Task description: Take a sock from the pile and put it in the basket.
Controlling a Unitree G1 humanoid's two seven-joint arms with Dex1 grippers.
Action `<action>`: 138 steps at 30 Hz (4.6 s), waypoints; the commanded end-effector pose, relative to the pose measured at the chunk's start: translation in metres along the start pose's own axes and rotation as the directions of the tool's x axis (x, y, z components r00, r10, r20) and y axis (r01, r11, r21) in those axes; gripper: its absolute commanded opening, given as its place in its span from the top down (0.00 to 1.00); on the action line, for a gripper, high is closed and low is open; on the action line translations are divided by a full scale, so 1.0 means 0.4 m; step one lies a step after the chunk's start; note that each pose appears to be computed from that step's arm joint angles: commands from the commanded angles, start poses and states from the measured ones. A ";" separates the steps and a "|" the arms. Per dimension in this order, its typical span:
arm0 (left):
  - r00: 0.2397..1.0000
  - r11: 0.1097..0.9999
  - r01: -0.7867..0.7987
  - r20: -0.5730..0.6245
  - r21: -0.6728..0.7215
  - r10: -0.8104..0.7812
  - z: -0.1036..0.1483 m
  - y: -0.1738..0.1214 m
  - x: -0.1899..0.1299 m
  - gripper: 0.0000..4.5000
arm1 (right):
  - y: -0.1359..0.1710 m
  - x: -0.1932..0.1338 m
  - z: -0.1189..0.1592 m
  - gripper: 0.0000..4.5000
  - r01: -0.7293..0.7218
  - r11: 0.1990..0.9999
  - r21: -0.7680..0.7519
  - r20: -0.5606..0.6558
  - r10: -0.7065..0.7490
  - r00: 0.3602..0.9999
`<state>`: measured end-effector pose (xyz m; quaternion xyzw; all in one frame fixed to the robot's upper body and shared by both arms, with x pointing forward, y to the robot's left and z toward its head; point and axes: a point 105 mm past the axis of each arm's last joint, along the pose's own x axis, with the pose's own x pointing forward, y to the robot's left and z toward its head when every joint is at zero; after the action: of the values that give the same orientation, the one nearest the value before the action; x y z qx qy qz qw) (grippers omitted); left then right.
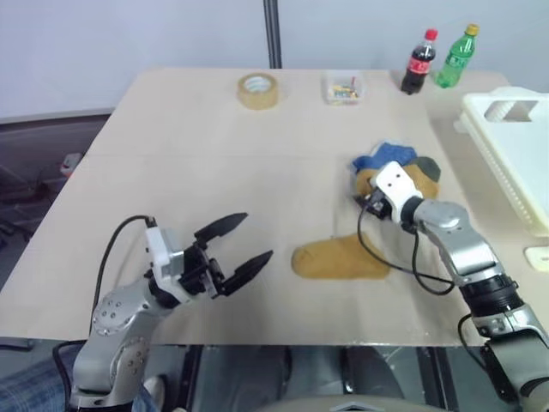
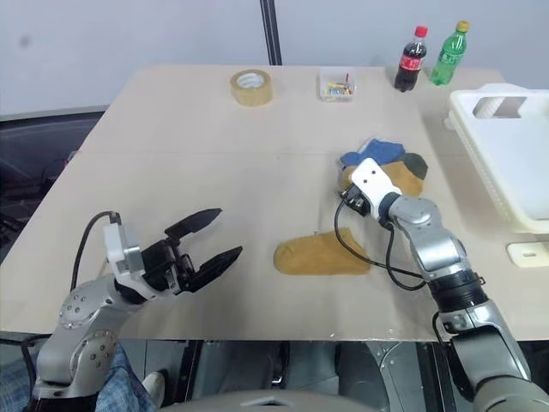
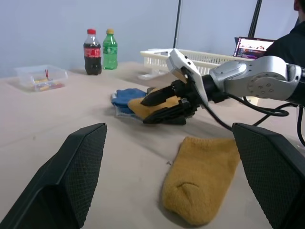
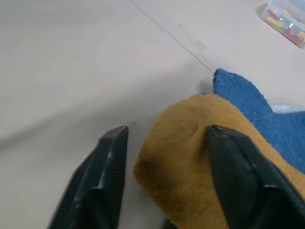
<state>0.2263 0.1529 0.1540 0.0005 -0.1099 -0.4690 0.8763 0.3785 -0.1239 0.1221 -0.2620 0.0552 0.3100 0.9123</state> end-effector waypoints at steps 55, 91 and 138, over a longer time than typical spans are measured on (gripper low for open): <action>0.905 0.963 -0.261 -0.332 0.064 0.267 -0.192 0.186 0.101 0.00 | 0.099 0.020 0.037 0.59 -0.167 0.928 0.334 -0.093 0.208 0.974; 0.975 0.972 -0.196 -0.132 -0.127 0.179 -0.100 0.050 0.166 0.99 | 0.097 -0.104 0.099 1.00 -0.189 0.940 0.285 -0.045 0.210 0.977; 0.946 0.952 -0.168 -0.315 -0.256 0.082 -0.208 -0.097 0.156 0.54 | 0.133 -0.270 0.107 0.23 -0.221 0.946 0.236 -0.065 0.242 0.968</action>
<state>0.2458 0.0765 0.0751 -0.0568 0.1071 -0.4055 0.9060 0.2603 -0.1381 0.1438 -0.1457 0.2227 0.3655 0.8920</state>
